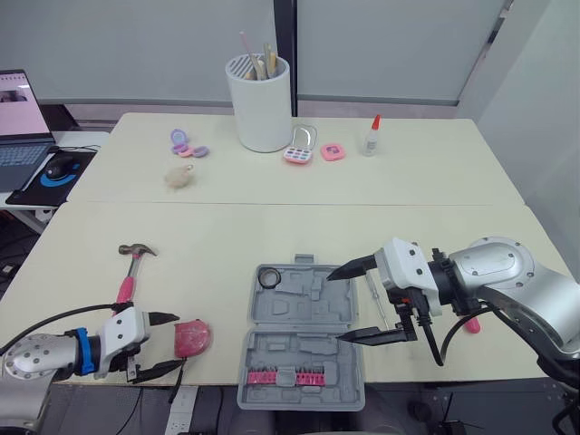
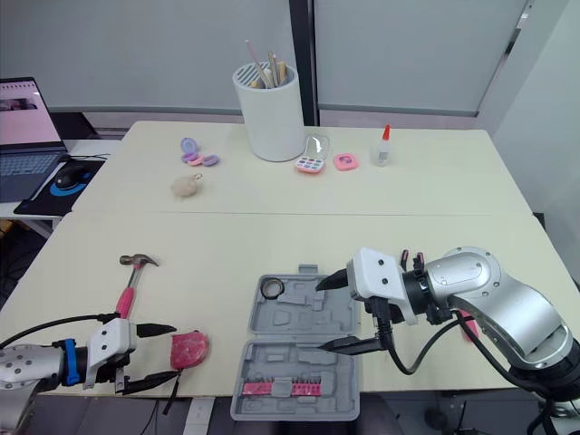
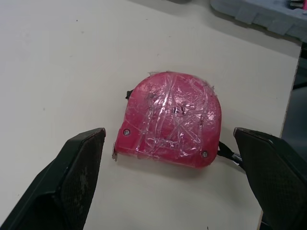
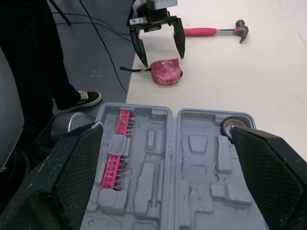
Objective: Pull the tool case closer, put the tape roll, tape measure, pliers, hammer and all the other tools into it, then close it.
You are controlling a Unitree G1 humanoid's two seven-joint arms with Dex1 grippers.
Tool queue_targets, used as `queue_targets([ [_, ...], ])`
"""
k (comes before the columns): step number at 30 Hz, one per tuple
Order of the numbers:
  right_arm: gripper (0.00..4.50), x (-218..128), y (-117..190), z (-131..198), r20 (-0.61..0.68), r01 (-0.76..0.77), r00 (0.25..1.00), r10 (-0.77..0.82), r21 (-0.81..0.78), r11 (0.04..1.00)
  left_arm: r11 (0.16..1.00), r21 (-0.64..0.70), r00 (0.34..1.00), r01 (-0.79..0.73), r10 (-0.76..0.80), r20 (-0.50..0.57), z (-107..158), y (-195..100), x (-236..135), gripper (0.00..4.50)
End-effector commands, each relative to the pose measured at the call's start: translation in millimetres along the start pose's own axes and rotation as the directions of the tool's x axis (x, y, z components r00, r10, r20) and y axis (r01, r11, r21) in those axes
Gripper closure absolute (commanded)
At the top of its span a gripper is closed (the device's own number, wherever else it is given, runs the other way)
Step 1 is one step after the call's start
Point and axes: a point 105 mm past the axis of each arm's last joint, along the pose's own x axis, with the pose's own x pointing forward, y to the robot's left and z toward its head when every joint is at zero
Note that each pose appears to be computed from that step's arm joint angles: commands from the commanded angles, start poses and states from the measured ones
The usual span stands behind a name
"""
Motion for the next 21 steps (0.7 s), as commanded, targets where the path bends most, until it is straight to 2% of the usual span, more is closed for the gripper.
queue_targets([
  [1,0.0,-2.1,2.7,6.4,0.003,-0.002,1.0,0.003,-0.04,0.999,1.0,0.021,1.0,-0.005,0.005,0.002,-4.5,0.5,5.8,0.05],
  [11,0.0,-2.7,7.4,6.0,-0.004,-0.016,1.0,0.016,-0.038,0.999,1.0,0.019,1.0,0.014,-0.014,-0.028,-20.9,-1.7,15.3,0.05],
  [19,0.0,-4.0,8.7,4.2,-0.013,-0.016,1.0,0.016,-0.033,0.999,0.998,0.024,0.999,0.052,-0.052,0.001,-7.9,-2.1,27.8,0.05],
  [21,0.0,-4.3,9.0,3.7,-0.016,-0.017,1.0,0.016,-0.031,0.999,0.998,0.017,0.998,0.062,-0.062,-0.001,-5.1,-1.9,29.9,0.44],
])
